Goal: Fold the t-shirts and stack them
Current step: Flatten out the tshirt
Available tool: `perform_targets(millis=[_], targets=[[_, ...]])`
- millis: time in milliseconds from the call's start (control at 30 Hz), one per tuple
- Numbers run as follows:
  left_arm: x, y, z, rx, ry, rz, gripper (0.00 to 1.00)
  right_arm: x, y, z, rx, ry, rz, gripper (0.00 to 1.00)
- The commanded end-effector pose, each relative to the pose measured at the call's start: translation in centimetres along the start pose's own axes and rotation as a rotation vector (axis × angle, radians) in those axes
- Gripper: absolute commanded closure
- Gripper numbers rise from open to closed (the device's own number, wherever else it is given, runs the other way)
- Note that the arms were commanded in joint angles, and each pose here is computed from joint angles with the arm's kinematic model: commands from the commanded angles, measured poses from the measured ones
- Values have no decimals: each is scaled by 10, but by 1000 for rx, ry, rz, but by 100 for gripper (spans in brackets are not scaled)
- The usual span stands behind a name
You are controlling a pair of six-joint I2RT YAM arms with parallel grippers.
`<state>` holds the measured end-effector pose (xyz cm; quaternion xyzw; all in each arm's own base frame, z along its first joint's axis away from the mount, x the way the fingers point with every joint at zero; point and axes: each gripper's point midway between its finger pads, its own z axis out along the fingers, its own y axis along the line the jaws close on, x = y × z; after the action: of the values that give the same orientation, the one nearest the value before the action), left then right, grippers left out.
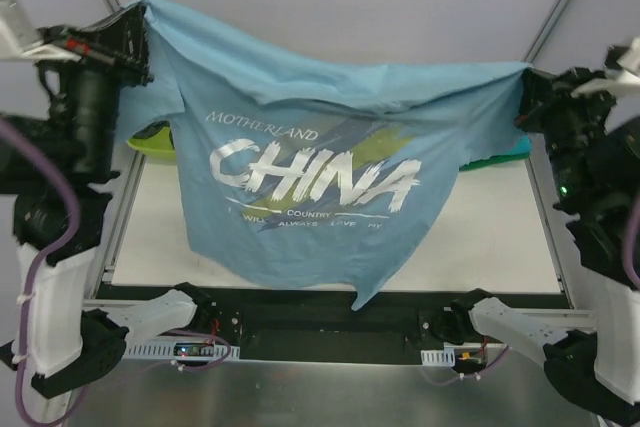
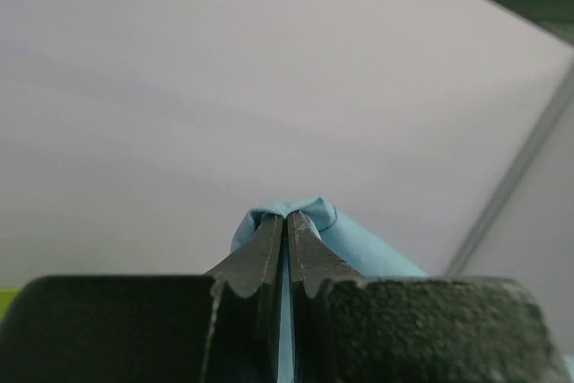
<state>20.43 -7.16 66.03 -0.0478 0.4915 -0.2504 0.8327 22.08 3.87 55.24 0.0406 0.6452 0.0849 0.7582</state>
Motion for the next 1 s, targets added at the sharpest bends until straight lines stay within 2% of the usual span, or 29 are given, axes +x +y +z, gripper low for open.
perform_targets(millis=[0,100,167,233,300,400,433,533,633,800,900,967], targets=[[61,53,71,-266,34,212,100,37,3,85,121,110,-217,100],[117,79,122,-302,143,237,100,53,7,141,110,141,-203,100],[144,97,156,-305,181,222,100,44,0,177,128,99,-200,99],[137,92,185,-247,165,189,100,31,-1,206,119,55,-188,100],[112,78,198,-177,100,172,100,11,-1,221,114,17,-172,100],[80,54,186,-58,53,117,100,-18,1,218,105,-58,-169,100],[91,57,183,-45,76,112,100,-25,3,213,85,-85,-162,100],[105,61,164,-54,131,105,100,-6,7,201,10,-58,-145,100],[148,85,133,-131,257,109,100,43,-6,184,4,65,-159,100],[258,135,36,-287,542,76,100,161,-24,153,-58,324,-220,100],[332,151,-35,-342,735,-30,100,234,-23,128,-143,467,-208,100],[377,166,-84,-433,846,-107,100,279,-35,111,-102,571,-176,100]])
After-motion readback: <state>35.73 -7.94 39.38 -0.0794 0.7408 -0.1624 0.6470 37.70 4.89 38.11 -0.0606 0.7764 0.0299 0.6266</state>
